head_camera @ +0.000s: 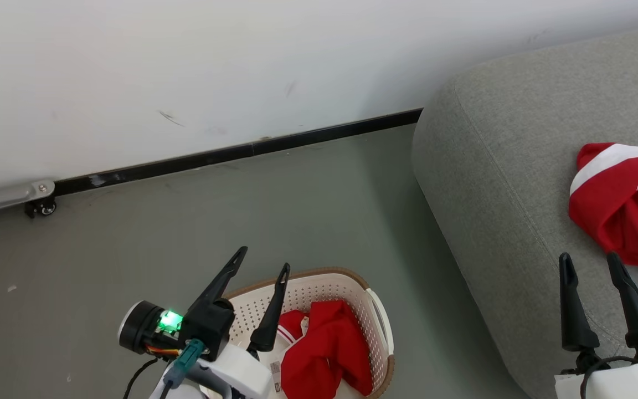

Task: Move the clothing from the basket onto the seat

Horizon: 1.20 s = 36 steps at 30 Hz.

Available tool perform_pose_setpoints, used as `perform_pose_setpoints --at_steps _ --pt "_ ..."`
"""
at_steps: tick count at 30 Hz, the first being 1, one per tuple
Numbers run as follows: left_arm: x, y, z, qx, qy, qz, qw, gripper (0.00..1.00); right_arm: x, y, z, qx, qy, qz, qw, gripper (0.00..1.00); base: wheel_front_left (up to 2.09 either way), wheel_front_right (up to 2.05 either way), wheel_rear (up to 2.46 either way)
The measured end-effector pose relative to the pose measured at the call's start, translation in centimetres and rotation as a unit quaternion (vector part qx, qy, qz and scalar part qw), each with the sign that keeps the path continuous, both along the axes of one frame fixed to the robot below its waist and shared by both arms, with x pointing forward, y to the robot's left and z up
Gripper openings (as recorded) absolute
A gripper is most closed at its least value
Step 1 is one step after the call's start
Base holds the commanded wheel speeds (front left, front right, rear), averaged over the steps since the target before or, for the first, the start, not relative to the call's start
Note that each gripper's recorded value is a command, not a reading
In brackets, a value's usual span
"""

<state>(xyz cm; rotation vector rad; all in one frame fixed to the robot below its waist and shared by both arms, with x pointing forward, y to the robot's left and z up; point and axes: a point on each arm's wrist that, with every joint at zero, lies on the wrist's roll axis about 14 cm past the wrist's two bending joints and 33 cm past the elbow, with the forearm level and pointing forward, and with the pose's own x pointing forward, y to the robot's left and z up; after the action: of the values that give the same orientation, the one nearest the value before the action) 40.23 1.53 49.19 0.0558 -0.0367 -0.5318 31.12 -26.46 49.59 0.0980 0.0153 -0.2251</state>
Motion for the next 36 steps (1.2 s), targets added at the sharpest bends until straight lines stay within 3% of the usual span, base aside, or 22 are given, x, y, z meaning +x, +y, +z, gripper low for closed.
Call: perform_pose_setpoints --at_steps 16,36 --pt "0.9 -4.1 -7.1 0.062 0.092 -0.080 0.991 1.00 0.1 -2.0 -0.3 -0.019 0.012 -0.035 0.999 1.00 0.00 0.00 0.00" --pt "2.2 -4.7 -16.3 0.132 0.180 -0.112 0.968 1.00 3.7 -3.2 -0.2 -0.048 0.008 -0.045 0.998 1.00 0.00 0.00 0.00"
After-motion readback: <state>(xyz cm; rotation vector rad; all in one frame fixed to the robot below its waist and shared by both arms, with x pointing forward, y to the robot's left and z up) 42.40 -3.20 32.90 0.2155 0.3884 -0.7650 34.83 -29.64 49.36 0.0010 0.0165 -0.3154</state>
